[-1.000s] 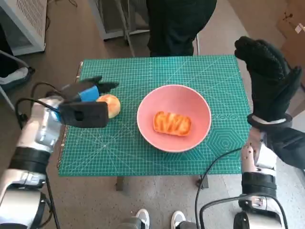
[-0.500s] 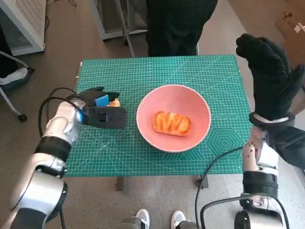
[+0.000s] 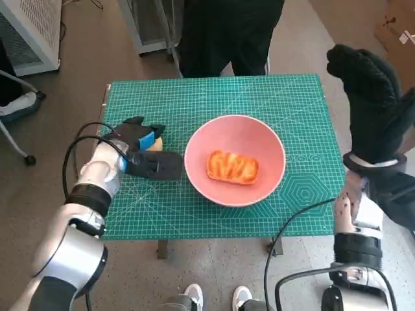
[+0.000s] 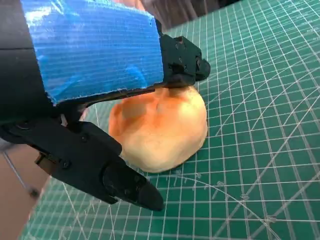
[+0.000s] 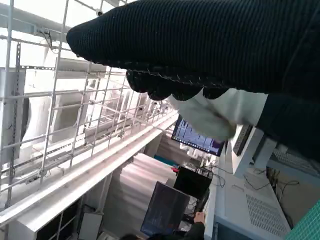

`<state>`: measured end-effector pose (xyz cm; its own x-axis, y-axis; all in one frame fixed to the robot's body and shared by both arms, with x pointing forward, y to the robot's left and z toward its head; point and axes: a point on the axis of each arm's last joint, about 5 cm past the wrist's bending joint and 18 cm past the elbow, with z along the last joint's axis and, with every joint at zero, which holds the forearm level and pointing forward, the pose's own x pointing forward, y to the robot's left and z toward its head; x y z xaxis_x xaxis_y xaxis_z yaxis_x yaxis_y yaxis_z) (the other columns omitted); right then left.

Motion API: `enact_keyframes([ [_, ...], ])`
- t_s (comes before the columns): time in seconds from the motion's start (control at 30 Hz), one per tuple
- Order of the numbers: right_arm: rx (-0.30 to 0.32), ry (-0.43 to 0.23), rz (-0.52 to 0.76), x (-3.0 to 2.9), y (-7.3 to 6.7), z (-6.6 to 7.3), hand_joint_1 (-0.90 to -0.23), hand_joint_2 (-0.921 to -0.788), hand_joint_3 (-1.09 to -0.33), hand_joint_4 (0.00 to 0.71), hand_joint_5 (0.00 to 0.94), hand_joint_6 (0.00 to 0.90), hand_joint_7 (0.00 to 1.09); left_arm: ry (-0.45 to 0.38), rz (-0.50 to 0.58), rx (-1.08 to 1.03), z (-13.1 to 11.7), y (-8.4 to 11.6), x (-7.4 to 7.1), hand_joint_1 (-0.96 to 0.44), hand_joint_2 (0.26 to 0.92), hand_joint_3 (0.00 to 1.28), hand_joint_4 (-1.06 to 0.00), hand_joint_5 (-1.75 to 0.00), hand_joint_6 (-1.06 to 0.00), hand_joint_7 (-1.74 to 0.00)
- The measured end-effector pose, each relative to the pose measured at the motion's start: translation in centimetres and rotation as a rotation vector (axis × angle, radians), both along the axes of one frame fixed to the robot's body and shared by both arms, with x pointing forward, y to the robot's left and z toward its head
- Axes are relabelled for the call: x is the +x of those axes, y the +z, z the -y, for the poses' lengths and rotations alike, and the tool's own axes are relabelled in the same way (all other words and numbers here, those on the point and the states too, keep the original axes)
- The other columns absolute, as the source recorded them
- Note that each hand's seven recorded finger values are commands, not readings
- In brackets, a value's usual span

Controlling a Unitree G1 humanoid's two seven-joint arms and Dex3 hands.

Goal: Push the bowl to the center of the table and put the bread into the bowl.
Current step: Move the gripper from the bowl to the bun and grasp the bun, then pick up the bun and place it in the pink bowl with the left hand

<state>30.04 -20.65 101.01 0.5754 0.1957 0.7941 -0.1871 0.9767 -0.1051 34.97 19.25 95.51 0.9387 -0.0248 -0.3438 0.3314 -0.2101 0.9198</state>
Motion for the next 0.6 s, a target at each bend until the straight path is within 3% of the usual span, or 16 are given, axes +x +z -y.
enact_keyframes([
  [0.1,0.006,0.003,0.001,-0.14,0.1,0.1,-0.49,-0.921,-0.401,0.411,0.004,0.489,0.01,-0.019,0.011,0.025,0.1,0.1,0.0,0.0,0.911,0.14,-0.55,-1.35,-0.63,-0.96],
  [0.2,0.013,0.007,0.003,-0.36,0.1,0.2,-0.496,-0.921,-0.392,0.414,0.005,0.488,0.01,-0.038,0.022,0.024,0.1,0.6,0.2,0.0,0.916,0.14,-0.56,-1.4,-0.62,-1.02],
  [0.4,0.016,0.006,0.0,-0.66,0.0,0.3,-0.496,-0.921,-0.386,0.415,0.004,0.484,0.0,-0.102,0.135,-0.045,0.4,3.3,0.7,0.0,0.92,0.08,-0.66,-1.18,-0.64,-1.18],
  [0.6,0.013,0.007,0.01,-0.69,0.2,0.3,-0.491,-0.921,-0.387,0.414,0.002,0.482,0.0,-0.204,0.298,-0.149,1.5,6.7,0.6,0.0,0.898,0.03,-0.79,-1.0,-0.7,-1.15],
])
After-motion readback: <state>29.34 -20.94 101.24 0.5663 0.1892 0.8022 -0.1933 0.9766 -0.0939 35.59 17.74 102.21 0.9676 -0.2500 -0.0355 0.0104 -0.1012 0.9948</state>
